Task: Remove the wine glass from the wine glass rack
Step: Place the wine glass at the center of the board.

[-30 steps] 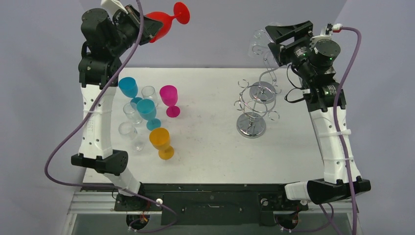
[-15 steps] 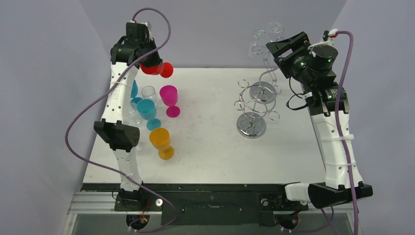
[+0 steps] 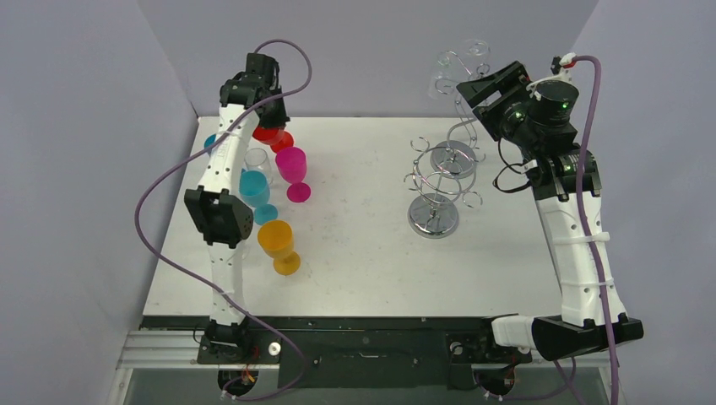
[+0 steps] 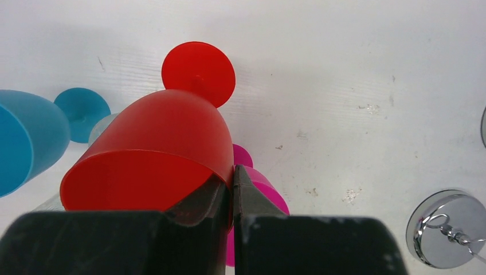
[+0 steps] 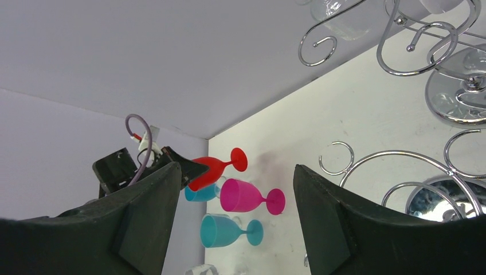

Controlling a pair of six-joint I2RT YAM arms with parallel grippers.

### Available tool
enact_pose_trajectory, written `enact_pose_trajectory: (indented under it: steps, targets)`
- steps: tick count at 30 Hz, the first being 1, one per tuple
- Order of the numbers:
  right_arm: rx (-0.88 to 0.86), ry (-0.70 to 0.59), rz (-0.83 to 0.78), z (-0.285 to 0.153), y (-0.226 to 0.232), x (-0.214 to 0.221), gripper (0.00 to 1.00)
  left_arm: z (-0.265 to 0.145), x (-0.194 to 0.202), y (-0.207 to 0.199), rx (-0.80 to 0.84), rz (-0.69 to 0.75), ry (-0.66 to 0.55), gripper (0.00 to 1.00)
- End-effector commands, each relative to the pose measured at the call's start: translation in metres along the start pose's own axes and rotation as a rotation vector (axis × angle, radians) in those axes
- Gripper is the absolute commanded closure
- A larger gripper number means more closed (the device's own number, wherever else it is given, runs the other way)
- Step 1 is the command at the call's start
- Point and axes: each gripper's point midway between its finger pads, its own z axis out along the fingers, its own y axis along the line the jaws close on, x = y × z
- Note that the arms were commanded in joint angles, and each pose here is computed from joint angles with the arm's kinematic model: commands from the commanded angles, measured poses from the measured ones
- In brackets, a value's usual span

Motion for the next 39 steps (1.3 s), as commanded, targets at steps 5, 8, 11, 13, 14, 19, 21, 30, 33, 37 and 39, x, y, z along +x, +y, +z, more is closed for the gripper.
enact_pose_trajectory:
  steps: [5, 8, 11, 13, 14, 19, 21, 30, 33, 37, 39]
  targets:
    - [-0.015, -0.015, -0.023, -0.002, 0.003, -0.001, 0.33, 0.023, 0.001, -0.008, -0.015, 0.039, -0.002, 1.0]
    - [-0.015, -0.012, -0.021, 0.001, 0.002, 0.001, 0.33, 0.033, 0.007, -0.007, -0.028, 0.04, 0.017, 1.0]
    - [-0.017, -0.007, -0.018, 0.003, 0.001, 0.002, 0.33, 0.04, 0.012, -0.006, -0.036, 0.042, 0.031, 1.0]
    - [-0.017, -0.005, -0.016, 0.004, 0.0, 0.003, 0.33, 0.044, 0.014, -0.004, -0.042, 0.043, 0.04, 1.0]
    - [-0.016, -0.004, -0.016, 0.005, 0.0, 0.004, 0.33, 0.047, 0.016, -0.004, -0.044, 0.045, 0.044, 1.0]
    - [-0.016, 0.0, -0.011, 0.006, -0.002, 0.006, 0.33, 0.052, 0.021, -0.004, -0.047, 0.05, 0.062, 1.0]
    - [-0.016, 0.001, -0.01, 0.007, -0.003, 0.007, 0.33, 0.055, 0.024, -0.004, -0.048, 0.053, 0.073, 1.0]
    - [-0.014, 0.003, -0.008, 0.008, -0.006, 0.009, 0.33, 0.063, 0.031, -0.002, -0.058, 0.057, 0.094, 0.97]
    - [-0.015, 0.005, -0.008, 0.008, -0.006, 0.009, 0.33, 0.064, 0.031, -0.002, -0.06, 0.057, 0.096, 0.95]
    - [-0.017, 0.005, -0.006, 0.008, -0.006, 0.01, 0.33, 0.065, 0.032, -0.002, -0.061, 0.057, 0.1, 0.94]
    - [-0.018, 0.005, -0.005, 0.007, -0.005, 0.01, 0.33, 0.065, 0.032, -0.002, -0.062, 0.057, 0.1, 0.91]
